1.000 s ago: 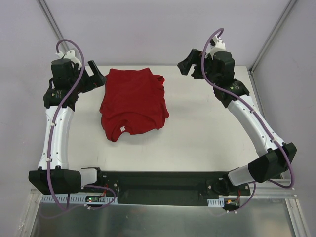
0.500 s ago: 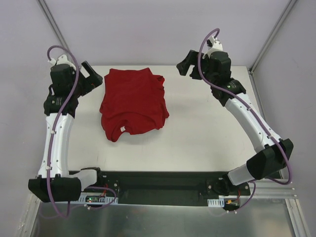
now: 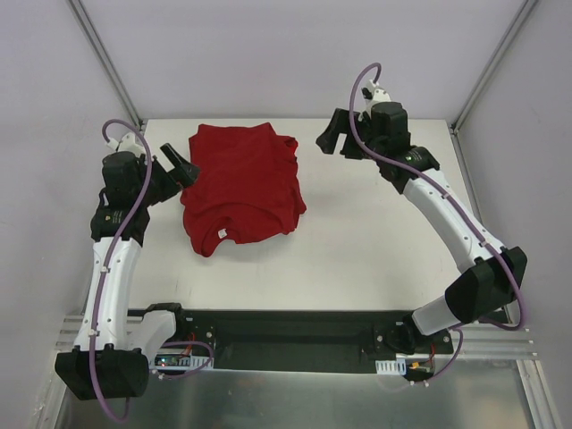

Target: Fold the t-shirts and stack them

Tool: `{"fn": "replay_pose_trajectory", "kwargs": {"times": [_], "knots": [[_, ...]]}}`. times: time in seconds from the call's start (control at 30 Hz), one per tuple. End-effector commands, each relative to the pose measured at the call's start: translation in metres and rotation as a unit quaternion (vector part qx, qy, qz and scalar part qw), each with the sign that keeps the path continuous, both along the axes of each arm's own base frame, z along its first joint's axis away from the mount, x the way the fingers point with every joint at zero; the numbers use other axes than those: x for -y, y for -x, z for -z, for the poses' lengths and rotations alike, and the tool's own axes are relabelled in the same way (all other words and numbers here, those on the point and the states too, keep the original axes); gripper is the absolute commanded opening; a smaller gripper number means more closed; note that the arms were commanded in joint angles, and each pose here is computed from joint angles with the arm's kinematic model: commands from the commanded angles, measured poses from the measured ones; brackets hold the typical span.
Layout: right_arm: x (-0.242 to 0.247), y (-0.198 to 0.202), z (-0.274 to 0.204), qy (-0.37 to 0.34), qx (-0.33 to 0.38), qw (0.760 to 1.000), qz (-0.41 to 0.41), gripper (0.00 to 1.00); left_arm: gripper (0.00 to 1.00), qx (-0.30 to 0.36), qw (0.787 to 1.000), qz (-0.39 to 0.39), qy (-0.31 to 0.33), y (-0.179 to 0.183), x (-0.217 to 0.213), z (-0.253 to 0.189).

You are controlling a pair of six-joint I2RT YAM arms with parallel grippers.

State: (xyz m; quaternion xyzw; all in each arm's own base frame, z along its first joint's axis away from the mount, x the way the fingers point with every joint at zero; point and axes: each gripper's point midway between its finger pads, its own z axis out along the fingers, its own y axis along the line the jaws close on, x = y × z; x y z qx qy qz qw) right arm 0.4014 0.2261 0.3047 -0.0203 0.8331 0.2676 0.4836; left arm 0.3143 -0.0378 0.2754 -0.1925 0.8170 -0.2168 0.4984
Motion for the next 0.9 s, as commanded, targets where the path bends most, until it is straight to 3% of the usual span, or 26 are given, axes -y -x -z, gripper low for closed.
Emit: {"fn": "replay_pose_trajectory", "kwargs": {"times": [0.0,0.6,0.73,0.87], "knots": [[-0.003,0.016,0.015,0.021,-0.032,0.999,-0.035,0.96,0.99,0.01,0.997,0.059,0.038,0.005,0.025,-0.004],[-0.014,0.037,-0.01,0.004,0.007,0.997,-0.08,0.96,0.99,0.01,0.993,0.12,0.007,-0.005,0.046,-0.015],[-0.014,0.038,-0.032,-0.013,0.024,0.997,-0.072,0.96,0.99,0.02,0.983,0.176,-0.051,-0.004,0.102,-0.023],[0.02,0.035,-0.061,-0.013,0.034,0.999,0.024,0.96,0.99,0.028,0.981,0.177,-0.079,-0.016,0.134,-0.033]]}}
